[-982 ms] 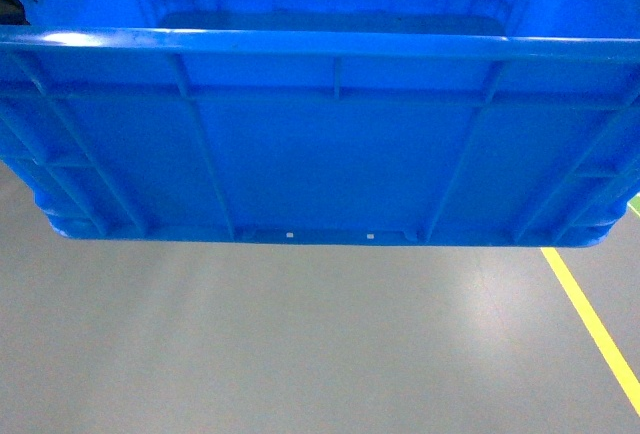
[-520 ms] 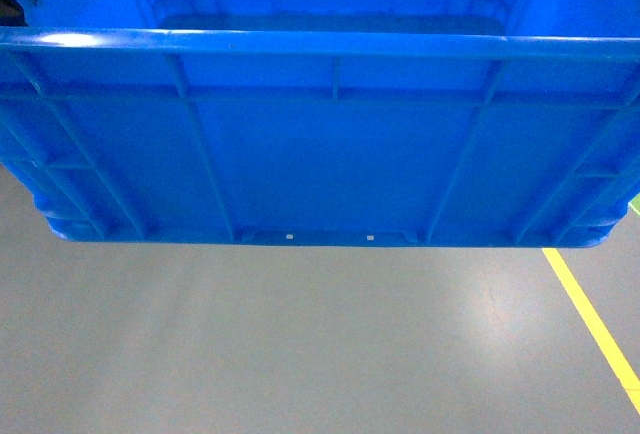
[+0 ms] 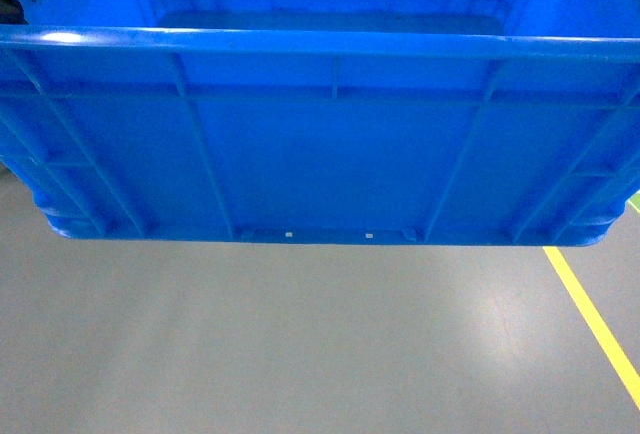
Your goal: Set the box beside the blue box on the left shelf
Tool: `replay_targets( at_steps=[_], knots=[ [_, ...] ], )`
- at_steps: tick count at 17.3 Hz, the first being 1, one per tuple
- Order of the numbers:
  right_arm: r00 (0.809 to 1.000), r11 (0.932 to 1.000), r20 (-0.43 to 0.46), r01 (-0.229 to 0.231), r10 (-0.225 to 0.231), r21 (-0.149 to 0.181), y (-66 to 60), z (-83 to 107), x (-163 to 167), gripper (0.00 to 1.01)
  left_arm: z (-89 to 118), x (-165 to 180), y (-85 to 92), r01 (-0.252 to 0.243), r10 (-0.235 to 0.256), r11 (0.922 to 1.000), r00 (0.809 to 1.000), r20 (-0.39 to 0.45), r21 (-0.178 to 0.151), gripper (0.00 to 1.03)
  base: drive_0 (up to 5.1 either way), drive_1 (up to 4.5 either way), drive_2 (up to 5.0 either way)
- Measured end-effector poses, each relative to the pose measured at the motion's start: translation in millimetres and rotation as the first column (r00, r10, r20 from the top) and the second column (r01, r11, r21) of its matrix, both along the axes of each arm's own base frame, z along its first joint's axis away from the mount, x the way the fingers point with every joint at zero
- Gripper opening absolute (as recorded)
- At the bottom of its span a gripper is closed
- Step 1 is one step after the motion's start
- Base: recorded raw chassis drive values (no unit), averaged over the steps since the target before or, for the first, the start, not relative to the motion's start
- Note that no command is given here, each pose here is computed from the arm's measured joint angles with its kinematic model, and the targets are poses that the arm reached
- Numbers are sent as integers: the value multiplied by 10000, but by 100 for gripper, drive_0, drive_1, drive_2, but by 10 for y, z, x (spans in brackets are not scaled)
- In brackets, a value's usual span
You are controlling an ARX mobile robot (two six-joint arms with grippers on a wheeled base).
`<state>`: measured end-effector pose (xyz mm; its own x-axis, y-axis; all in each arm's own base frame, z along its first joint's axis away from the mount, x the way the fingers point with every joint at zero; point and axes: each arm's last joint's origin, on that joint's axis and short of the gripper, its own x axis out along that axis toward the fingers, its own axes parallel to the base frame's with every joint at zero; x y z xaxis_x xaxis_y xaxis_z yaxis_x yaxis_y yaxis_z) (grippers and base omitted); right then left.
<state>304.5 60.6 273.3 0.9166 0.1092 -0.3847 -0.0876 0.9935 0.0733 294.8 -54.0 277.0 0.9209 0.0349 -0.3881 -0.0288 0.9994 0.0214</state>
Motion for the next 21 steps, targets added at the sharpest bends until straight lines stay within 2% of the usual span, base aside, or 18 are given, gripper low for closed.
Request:
replay_targets(
  at_steps=[21],
  knots=[
    [10000, 10000, 12, 6, -6, -4, 0, 1, 0, 8, 0, 1, -1, 6, -6, 10000, 10000, 14, -18, 8, -1, 425, -427]
  ],
)
